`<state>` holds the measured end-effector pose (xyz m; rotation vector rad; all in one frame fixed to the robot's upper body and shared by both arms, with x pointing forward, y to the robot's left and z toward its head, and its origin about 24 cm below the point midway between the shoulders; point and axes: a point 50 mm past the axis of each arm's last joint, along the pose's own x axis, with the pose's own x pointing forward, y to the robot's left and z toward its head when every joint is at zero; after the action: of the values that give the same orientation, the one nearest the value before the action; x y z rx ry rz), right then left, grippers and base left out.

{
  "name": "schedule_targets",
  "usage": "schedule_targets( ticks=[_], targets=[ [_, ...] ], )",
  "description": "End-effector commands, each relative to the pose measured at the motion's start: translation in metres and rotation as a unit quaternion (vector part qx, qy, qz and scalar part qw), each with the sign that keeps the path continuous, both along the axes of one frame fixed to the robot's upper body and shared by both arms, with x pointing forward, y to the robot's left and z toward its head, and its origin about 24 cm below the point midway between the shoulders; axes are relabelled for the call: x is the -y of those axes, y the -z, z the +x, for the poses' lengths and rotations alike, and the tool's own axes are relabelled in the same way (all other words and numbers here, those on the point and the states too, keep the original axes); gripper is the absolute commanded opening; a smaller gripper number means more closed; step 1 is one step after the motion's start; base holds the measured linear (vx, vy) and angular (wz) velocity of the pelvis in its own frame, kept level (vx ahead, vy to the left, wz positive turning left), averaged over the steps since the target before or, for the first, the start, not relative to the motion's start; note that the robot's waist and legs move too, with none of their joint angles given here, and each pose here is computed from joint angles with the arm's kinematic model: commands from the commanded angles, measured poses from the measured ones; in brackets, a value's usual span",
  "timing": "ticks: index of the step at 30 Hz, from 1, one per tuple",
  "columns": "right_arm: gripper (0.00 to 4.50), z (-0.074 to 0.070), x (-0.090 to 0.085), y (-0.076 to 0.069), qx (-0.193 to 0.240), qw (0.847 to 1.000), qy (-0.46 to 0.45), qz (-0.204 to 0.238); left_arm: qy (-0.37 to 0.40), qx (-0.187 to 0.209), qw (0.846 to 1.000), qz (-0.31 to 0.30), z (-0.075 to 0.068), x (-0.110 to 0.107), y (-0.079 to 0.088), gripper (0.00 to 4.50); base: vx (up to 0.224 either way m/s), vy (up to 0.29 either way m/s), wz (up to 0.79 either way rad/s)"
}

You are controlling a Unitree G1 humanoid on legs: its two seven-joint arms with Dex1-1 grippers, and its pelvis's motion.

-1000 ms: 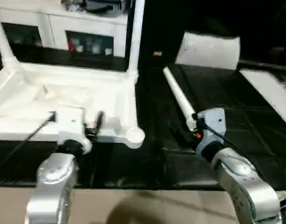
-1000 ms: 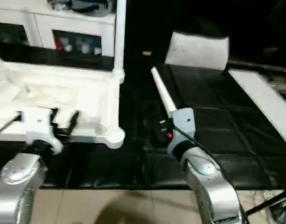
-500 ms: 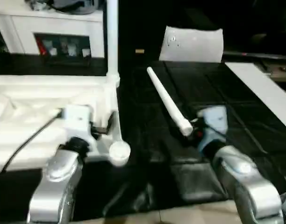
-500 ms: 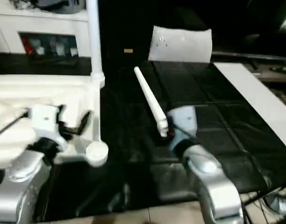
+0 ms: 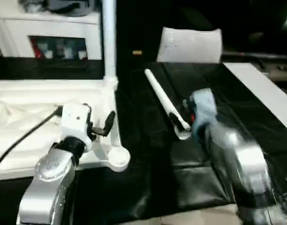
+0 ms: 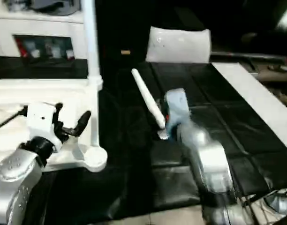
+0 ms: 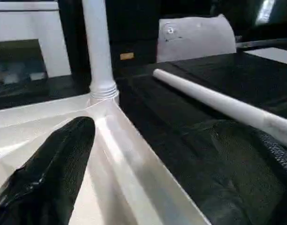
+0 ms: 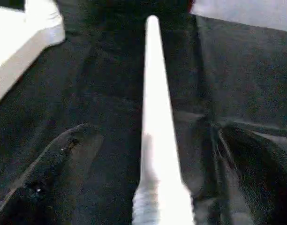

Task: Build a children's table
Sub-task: Rotate table base, then pick table leg

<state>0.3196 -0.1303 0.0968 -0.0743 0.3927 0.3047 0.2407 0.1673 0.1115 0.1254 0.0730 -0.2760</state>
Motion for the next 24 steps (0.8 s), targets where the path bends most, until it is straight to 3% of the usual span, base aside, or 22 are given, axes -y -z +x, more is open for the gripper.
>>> schedule_targets(
  ticks=[1,4,8,14,17,24],
  targets=[
    [4.5,0.024,0.006,0.002,-0.015,1.0,0.013,-0.011,0.063,-0.014,0.998,0.002,-0.006,0.008,-0.005,4.43,0.0,0.0,0.0],
    [4.5,0.055,0.008,0.001,-0.033,0.999,0.019,-0.022,0.138,-0.034,0.99,0.018,-0.018,0.014,-0.012,4.43,0.0,0.0,0.0],
    [4.5,0.07,0.012,0.002,-0.057,0.997,0.022,-0.042,0.171,-0.049,0.984,0.031,-0.026,0.014,-0.018,4.43,0.0,0.0,0.0],
    [4.5,0.076,0.013,0.011,-0.093,0.994,0.032,-0.046,0.216,-0.084,0.972,0.038,-0.039,0.013,-0.021,4.43,0.0,0.0,0.0],
    [4.5,0.072,0.014,0.022,-0.145,0.987,0.037,-0.057,0.234,-0.103,0.966,0.044,-0.046,0.013,-0.021,4.43,0.0,0.0,0.0],
    [3.85,0.067,0.007,0.029,-0.185,0.982,0.02,-0.02,0.234,-0.107,0.965,0.045,-0.047,0.013,-0.023,4.5,0.0,0.0,0.0]
  ],
)
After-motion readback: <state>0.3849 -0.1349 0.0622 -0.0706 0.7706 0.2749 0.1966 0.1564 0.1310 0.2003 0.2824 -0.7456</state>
